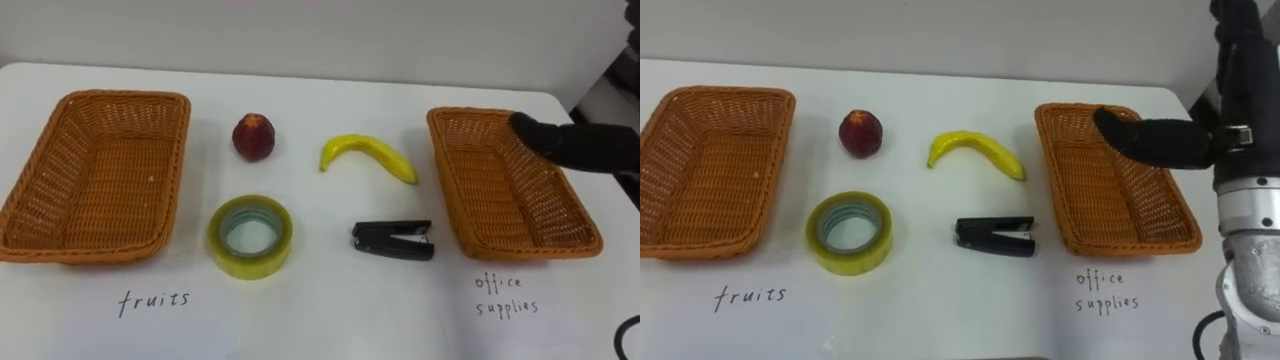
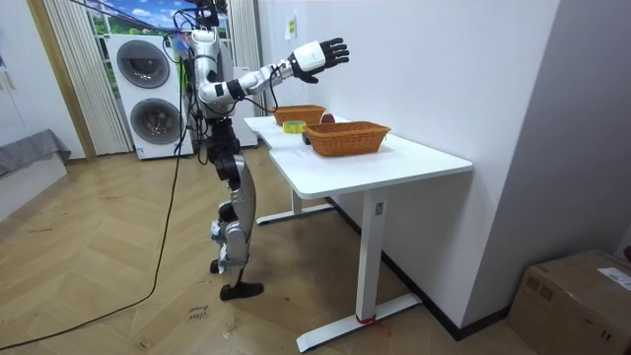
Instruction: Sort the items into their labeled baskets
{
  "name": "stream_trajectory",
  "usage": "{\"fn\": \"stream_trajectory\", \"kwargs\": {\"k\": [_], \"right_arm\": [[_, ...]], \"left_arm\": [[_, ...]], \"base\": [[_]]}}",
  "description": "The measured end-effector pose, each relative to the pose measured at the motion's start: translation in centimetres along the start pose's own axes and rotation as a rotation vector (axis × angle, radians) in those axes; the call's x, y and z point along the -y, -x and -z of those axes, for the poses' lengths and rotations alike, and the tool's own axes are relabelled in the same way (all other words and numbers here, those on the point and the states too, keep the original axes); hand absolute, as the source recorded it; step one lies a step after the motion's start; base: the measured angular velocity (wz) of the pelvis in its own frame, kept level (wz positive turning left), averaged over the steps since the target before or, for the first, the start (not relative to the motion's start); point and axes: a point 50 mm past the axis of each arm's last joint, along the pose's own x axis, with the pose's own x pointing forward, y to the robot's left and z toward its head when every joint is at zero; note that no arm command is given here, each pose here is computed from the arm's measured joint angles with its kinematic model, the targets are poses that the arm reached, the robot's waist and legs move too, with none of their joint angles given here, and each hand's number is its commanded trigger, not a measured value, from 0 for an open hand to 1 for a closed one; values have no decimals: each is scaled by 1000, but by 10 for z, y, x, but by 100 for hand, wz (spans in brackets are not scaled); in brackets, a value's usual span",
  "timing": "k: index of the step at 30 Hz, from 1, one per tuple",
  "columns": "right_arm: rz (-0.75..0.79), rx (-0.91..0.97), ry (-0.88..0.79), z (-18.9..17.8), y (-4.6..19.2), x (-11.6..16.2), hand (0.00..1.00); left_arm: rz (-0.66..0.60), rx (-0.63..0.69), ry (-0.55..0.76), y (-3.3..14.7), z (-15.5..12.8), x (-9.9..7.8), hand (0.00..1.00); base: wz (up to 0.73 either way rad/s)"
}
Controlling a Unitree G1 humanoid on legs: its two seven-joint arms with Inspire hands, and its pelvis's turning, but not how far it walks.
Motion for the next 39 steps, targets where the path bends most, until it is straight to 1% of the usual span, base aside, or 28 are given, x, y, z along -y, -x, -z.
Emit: {"fn": "stream_trajectory", "kwargs": {"k": [4, 9, 15, 19, 23, 27, 39], "right_arm": [[-29, -20, 13, 4, -1, -3, 0], [-123, -36, 18, 7, -2, -18, 0], [-209, -53, 71, 8, -1, -25, 0], [-261, -55, 71, 8, -1, -30, 0], [-367, -57, 83, 8, 0, -40, 0], [-441, -61, 122, 8, 2, -48, 0], [-544, -76, 140, 10, 5, -57, 0]], "left_arm": [[15, 4, -3, -1, -2, 0, 0], [40, 17, -4, -2, -9, 1, 0], [51, 14, -7, -3, -11, -1, 0], [52, 16, -11, -4, -12, -2, 0], [49, 18, -13, -4, -13, -3, 0], [46, 18, -16, -4, -14, -5, 0], [44, 24, -56, -5, -15, -5, 0]], "base": [[4], [0], [0], [0], [0], [0], [0]]}}
